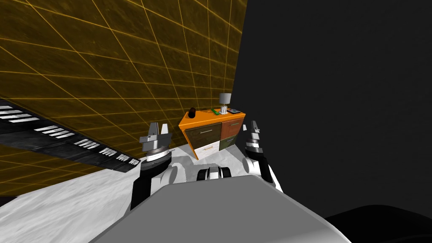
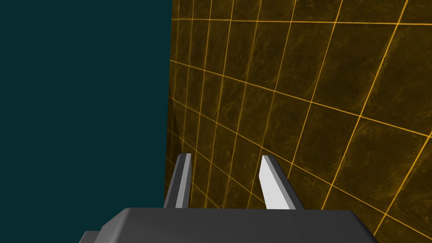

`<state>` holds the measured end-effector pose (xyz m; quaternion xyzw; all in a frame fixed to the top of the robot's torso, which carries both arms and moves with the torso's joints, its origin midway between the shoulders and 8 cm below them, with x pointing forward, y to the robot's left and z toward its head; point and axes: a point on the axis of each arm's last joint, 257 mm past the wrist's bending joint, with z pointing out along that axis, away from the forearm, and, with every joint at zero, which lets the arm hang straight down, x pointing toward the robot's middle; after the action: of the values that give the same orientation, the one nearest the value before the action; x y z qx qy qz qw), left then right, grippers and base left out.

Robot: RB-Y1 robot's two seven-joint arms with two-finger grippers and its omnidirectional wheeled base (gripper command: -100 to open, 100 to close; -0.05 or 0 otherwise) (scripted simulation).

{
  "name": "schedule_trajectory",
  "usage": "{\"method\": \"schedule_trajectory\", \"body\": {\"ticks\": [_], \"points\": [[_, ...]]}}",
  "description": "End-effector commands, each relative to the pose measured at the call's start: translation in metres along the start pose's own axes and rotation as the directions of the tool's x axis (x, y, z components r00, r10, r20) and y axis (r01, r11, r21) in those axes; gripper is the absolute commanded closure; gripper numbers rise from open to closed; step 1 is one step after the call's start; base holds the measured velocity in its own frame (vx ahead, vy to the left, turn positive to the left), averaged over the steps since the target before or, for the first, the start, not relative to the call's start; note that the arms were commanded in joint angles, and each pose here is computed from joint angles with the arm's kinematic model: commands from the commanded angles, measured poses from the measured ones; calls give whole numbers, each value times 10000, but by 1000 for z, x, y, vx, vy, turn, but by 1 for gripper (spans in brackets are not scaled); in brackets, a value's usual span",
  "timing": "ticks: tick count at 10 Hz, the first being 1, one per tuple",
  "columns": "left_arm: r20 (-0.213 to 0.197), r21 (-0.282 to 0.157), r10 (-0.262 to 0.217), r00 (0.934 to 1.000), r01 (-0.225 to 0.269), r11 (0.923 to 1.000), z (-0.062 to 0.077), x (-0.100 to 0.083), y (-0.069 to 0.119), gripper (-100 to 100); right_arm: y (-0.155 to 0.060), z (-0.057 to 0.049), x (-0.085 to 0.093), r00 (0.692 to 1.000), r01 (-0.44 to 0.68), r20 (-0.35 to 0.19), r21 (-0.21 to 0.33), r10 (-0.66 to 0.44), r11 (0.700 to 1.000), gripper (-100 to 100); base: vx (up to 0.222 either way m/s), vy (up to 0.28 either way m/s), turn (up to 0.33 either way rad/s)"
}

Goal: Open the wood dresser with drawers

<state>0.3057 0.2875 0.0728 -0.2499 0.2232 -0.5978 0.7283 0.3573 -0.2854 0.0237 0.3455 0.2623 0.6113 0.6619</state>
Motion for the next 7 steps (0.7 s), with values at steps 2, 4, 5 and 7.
{"method": "schedule_trajectory", "body": {"ticks": [2,4,5,7], "points": [[1,-5,0,10000,0,10000,0,0,0,0,0,1,10,9946,778,-677,-74,-781,9969,-100,13,25,2],[1,-7,-1,10000,1,10000,0,0,0,0,0,2,21,9766,1718,-1259,-293,-1742,9847,-100,23,53,0],[1,-7,-1,10000,1,10000,0,0,0,0,0,2,26,9626,2196,-1524,-455,-2240,9745,-100,49,87,-1],[1,-6,-1,10000,1,10000,0,0,0,0,-1,2,31,9400,2851,-1750,-683,-2928,9561,-100,27,67,-2]]}}
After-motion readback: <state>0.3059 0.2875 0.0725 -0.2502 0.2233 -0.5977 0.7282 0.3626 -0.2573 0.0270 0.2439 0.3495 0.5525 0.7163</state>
